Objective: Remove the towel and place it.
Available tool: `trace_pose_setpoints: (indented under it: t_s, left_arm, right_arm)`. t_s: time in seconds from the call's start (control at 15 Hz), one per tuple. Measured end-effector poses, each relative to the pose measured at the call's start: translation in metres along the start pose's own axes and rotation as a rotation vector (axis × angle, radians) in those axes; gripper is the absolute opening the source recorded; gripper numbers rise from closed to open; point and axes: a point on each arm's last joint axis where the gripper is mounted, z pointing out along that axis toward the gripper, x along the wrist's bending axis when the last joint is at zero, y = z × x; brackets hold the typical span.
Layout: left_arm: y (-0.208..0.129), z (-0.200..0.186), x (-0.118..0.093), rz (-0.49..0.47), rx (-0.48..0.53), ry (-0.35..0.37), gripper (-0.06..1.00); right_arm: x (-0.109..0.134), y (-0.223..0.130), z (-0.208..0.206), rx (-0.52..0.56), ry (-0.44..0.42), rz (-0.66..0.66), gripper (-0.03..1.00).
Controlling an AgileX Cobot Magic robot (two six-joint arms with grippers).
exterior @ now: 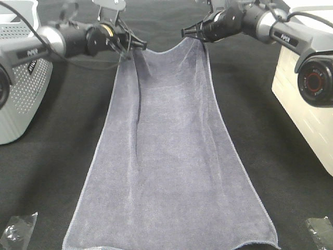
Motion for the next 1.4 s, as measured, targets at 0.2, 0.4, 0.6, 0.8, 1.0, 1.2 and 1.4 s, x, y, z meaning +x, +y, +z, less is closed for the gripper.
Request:
trace_pose_setpoints:
  t_s: [0.2,0.4,0.6,0.8,1.0,1.2,1.4]
  left_arm:
    - [-0.019,0.008,0.000,0.003,0.000,-0.001,0.00]
    - [-0.029,0.012,0.005,-0.001,-0.007,0.007,0.00]
    - [-0.038,0.014,0.009,-0.005,0.005,0.014,0.00]
    - [-0.043,0.016,0.011,-0.006,0.012,0.017,0.00]
    - [-0.048,0.017,0.015,-0.009,0.022,0.023,0.00]
    - [-0.048,0.017,0.016,-0.009,0.021,0.024,0.00]
    - [-0.051,0.017,0.015,-0.009,0.019,0.023,0.01]
  right_arm:
    - [-0.011,-0.006,0.006,-0.021,-0.017,0.009,0.02]
    - [-0.022,-0.008,0.007,-0.019,-0.036,0.009,0.02]
    - [-0.022,-0.021,0.016,-0.001,-0.039,0.002,0.02]
    - [-0.025,-0.039,0.026,0.040,-0.041,0.006,0.02]
    - [-0.035,-0.040,0.026,0.044,-0.055,0.015,0.02]
    - [-0.041,-0.044,0.027,0.061,-0.062,0.022,0.02]
    - [-0.040,-0.046,0.028,0.072,-0.056,0.034,0.02]
